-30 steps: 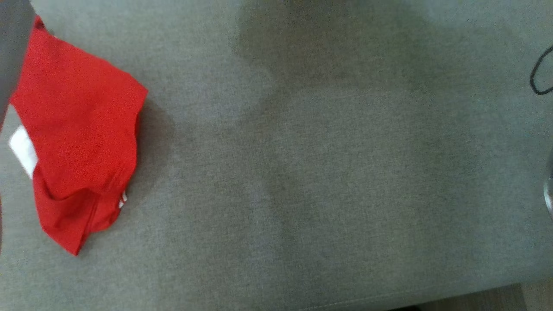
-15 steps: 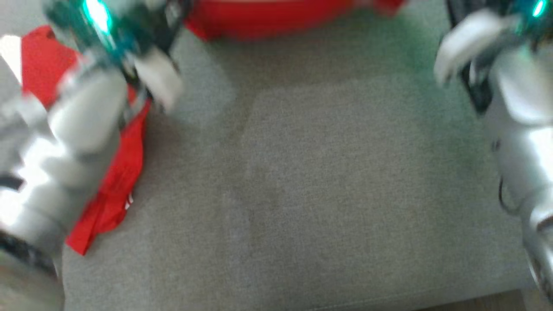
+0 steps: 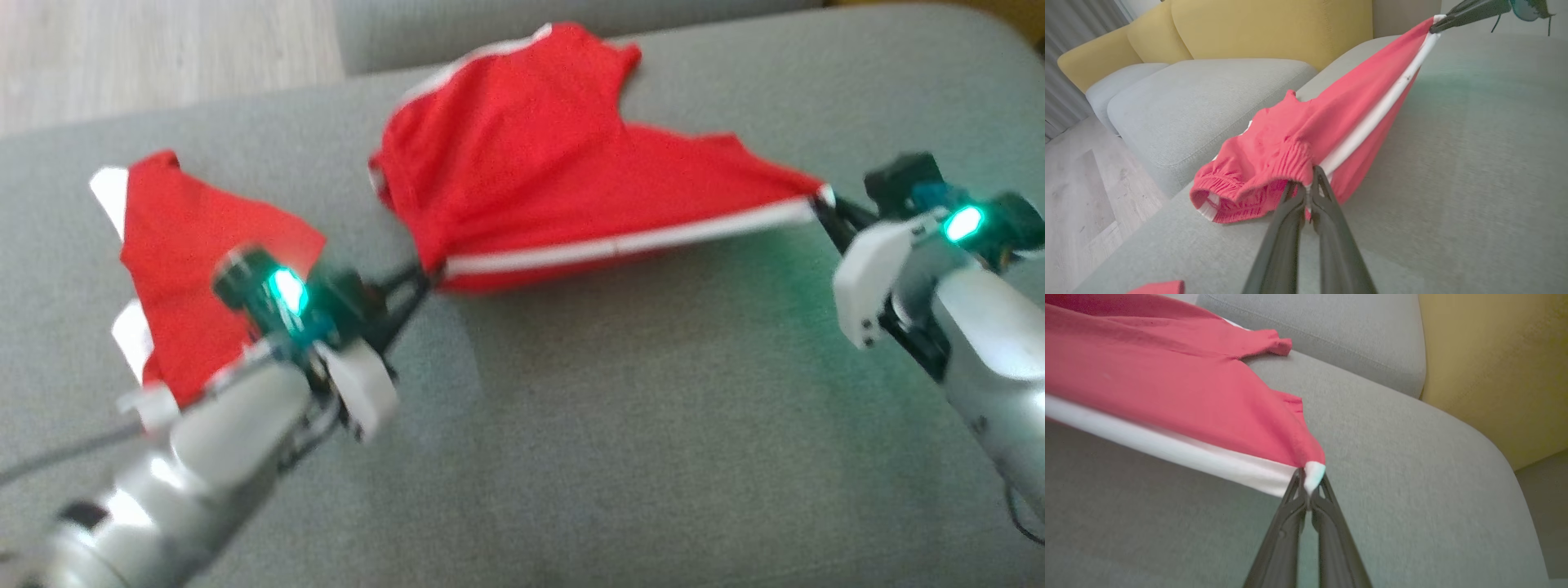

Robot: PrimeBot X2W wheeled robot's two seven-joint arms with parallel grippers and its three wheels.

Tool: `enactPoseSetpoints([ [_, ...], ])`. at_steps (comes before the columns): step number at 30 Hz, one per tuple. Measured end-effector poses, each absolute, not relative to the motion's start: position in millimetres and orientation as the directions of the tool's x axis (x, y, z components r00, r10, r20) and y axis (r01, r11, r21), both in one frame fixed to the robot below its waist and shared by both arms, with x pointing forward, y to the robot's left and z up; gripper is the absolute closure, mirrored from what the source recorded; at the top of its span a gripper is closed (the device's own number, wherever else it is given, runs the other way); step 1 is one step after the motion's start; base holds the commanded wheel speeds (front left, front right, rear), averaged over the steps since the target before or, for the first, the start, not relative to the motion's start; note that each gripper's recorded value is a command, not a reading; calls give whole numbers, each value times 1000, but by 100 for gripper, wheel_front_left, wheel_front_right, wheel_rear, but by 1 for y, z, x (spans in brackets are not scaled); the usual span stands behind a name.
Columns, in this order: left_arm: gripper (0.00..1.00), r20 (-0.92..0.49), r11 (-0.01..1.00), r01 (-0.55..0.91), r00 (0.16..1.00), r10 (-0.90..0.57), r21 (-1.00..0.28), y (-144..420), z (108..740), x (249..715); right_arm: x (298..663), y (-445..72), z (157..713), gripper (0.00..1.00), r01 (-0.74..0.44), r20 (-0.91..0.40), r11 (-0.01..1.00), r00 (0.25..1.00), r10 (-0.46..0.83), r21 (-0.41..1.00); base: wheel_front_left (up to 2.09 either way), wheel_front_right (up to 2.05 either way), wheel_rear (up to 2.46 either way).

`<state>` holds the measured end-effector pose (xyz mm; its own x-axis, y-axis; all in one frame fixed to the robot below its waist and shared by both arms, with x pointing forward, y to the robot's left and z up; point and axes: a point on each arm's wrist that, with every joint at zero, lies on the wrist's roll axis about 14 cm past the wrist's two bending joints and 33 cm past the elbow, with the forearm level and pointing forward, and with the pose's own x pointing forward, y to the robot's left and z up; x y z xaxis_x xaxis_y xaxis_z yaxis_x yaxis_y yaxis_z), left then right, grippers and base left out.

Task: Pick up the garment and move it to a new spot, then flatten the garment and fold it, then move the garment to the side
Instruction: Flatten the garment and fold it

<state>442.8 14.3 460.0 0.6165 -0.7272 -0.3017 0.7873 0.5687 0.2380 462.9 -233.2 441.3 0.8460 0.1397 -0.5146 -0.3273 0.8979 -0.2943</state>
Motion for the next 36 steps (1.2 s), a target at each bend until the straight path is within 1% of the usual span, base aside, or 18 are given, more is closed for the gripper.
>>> enactPoseSetpoints([
  [2,100,-302,567,792,610,-732,226,10,458,425,447,-242,442,100,-332,-540,896,832,131,-295,0,0,0],
  [3,100,-302,567,792,610,-732,226,10,458,425,447,-242,442,100,-332,-540,896,832,131,-295,0,0,0],
  [7,100,-294,571,798,602,-742,192,0,457,393,418,-254,442,100,-335,-579,901,806,123,-275,0,0,0],
  [14,100,-250,570,810,585,-771,138,-23,467,351,371,-276,441,100,-297,-616,932,780,112,-206,0,0,0],
  [17,100,-248,568,816,574,-780,102,-30,466,336,361,-283,443,100,-285,-613,939,782,112,-191,0,0,0],
  [19,100,-243,571,817,571,-784,76,-33,465,328,361,-289,449,100,-270,-595,944,796,107,-191,0,0,0],
  [21,100,-233,588,807,584,-778,58,-33,466,327,367,-291,458,100,-256,-565,947,818,107,-193,0,0,0],
  [23,100,-221,617,785,612,-759,55,-29,469,334,377,-290,468,100,-244,-529,952,841,111,-187,0,0,0],
  [24,100,-216,641,766,634,-743,43,-25,470,341,388,-287,475,100,-238,-498,953,859,116,-189,0,0,0],
  [28,100,-216,659,751,650,-729,37,-21,472,360,414,-278,481,100,-240,-459,949,880,123,-205,0,0,0],
  [32,100,-189,698,714,694,-695,54,-11,483,395,452,-261,492,100,-252,-410,943,900,145,-219,0,0,0],
  [36,100,-209,740,669,734,-646,60,2,478,421,494,-242,501,100,-276,-374,928,912,170,-249,0,0,0],
])
